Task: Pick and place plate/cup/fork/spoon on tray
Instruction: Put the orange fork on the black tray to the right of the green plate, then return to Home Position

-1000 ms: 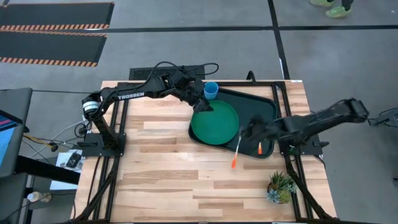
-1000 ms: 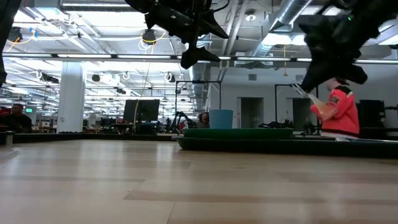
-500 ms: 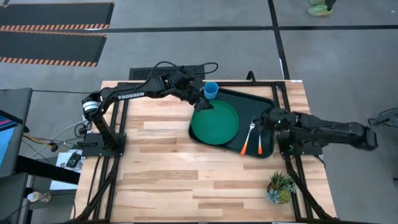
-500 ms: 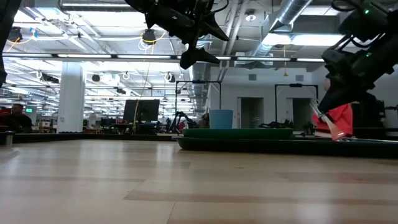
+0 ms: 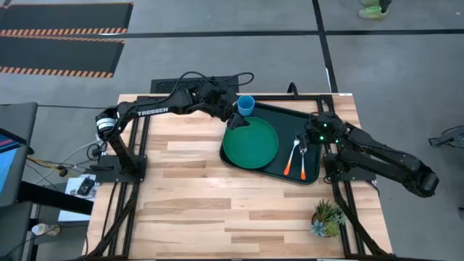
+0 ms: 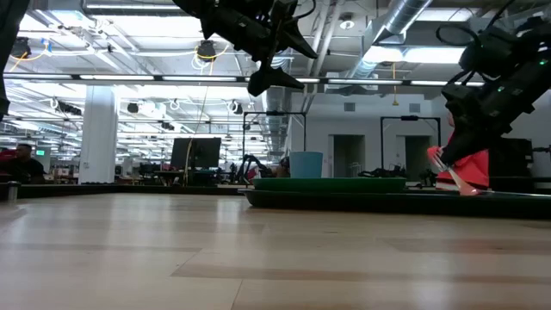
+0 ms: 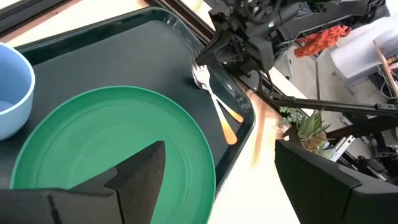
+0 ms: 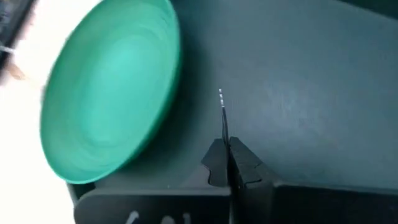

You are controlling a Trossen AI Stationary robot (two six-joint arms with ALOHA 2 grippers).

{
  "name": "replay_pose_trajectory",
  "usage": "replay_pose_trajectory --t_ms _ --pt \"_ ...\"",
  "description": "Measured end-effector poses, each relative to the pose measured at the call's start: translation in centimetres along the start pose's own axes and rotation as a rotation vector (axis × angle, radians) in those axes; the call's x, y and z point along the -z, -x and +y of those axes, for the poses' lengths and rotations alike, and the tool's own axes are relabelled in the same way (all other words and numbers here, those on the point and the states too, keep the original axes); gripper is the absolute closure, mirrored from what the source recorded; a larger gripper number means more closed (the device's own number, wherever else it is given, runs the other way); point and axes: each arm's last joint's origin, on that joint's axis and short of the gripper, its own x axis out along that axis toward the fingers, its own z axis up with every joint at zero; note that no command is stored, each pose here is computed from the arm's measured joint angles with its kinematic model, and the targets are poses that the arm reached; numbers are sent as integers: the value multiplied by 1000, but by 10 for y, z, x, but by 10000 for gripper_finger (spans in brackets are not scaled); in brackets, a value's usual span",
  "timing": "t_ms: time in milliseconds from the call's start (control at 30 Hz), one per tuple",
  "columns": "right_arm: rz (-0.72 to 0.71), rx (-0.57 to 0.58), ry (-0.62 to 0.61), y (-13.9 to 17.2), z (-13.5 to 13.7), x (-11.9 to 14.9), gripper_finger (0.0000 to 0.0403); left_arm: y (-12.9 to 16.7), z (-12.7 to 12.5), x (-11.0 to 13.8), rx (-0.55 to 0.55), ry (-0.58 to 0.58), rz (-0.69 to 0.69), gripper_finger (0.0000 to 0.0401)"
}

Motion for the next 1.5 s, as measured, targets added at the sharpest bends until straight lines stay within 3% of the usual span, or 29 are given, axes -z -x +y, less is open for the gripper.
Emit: replay_pose_trajectory --t_ms 400,633,967,1300,1500 --pt "132 103 -63 -22 -9 0 392 0 0 0 -11 2 -5 117" --pt "113 92 -71 -30 -8 -5 381 0 0 0 -13 1 -6 117" --pt "141 146 -78 -37 -11 -3 341 0 0 0 -13 -8 -6 117" --pt "112 157 -73 -35 -8 -10 272 0 1 0 -13 -9 -6 117" --pt "163 205 -78 -20 5 -26 267 0 0 0 -13 -10 -5 117"
